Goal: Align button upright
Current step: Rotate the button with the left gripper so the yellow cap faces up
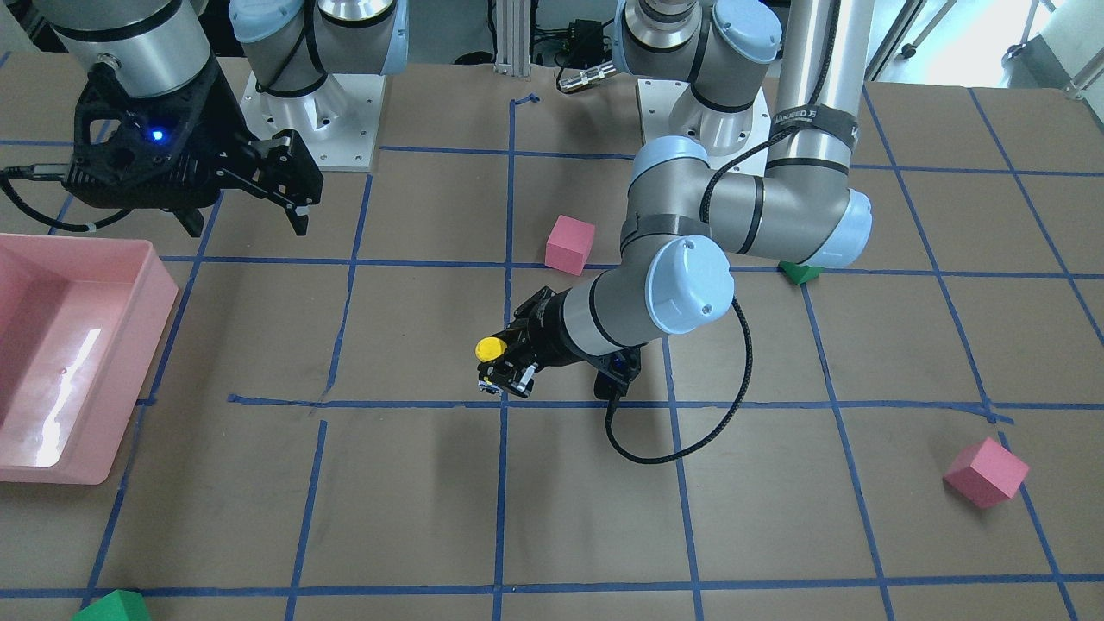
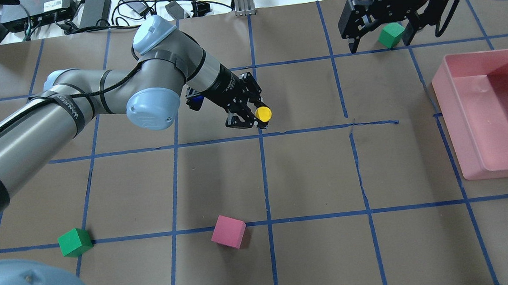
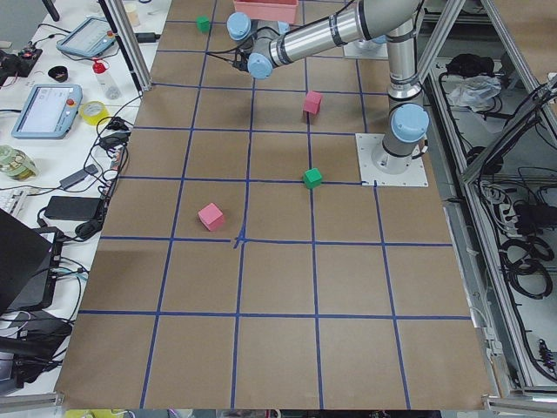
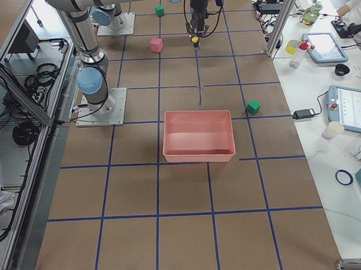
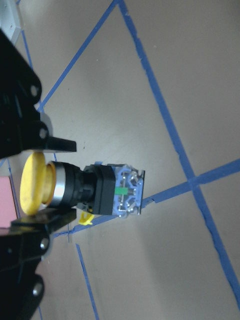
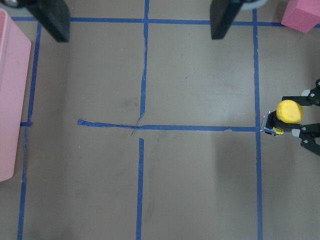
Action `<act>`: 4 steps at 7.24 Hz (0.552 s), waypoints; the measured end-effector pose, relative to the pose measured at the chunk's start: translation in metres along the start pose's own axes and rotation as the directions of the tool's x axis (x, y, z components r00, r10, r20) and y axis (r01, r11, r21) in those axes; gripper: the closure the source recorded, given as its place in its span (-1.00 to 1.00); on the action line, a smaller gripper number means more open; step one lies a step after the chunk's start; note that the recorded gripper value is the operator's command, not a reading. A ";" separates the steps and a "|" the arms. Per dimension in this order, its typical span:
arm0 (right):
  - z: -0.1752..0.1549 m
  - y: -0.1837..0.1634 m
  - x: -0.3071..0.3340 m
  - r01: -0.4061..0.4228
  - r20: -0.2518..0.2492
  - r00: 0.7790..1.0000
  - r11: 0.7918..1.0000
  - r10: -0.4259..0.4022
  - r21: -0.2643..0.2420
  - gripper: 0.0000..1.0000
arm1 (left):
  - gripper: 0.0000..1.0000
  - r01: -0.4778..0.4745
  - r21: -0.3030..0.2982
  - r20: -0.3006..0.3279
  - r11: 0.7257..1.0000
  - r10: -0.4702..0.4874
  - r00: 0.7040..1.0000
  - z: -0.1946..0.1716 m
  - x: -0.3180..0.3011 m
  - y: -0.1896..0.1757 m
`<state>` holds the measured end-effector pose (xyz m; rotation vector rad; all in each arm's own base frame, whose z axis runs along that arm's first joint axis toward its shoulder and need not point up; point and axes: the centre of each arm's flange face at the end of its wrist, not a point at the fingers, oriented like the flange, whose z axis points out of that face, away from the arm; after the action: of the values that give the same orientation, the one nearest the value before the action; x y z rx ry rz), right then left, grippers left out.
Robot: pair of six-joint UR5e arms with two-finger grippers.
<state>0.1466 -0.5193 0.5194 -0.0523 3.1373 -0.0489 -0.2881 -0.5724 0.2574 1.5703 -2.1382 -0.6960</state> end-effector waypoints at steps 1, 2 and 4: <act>0.000 0.000 0.000 0.000 0.000 1.000 1.000 0.000 0.001 -1.00 | 1.00 0.022 -0.014 0.006 1.000 -0.022 1.000 0.005 0.006 -0.012; 0.000 0.000 0.000 0.000 0.000 1.000 1.000 0.000 0.001 -1.00 | 1.00 0.038 -0.033 0.015 0.999 -0.038 0.999 0.013 0.011 -0.023; 0.000 0.000 0.000 0.000 -0.001 1.000 1.000 0.000 0.002 -1.00 | 1.00 0.055 -0.071 0.030 0.996 -0.053 0.998 0.027 0.017 -0.037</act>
<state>0.1461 -0.5196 0.5196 -0.0517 3.1379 -0.0520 -0.2808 -0.5934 0.2138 1.5941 -2.0735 -0.8079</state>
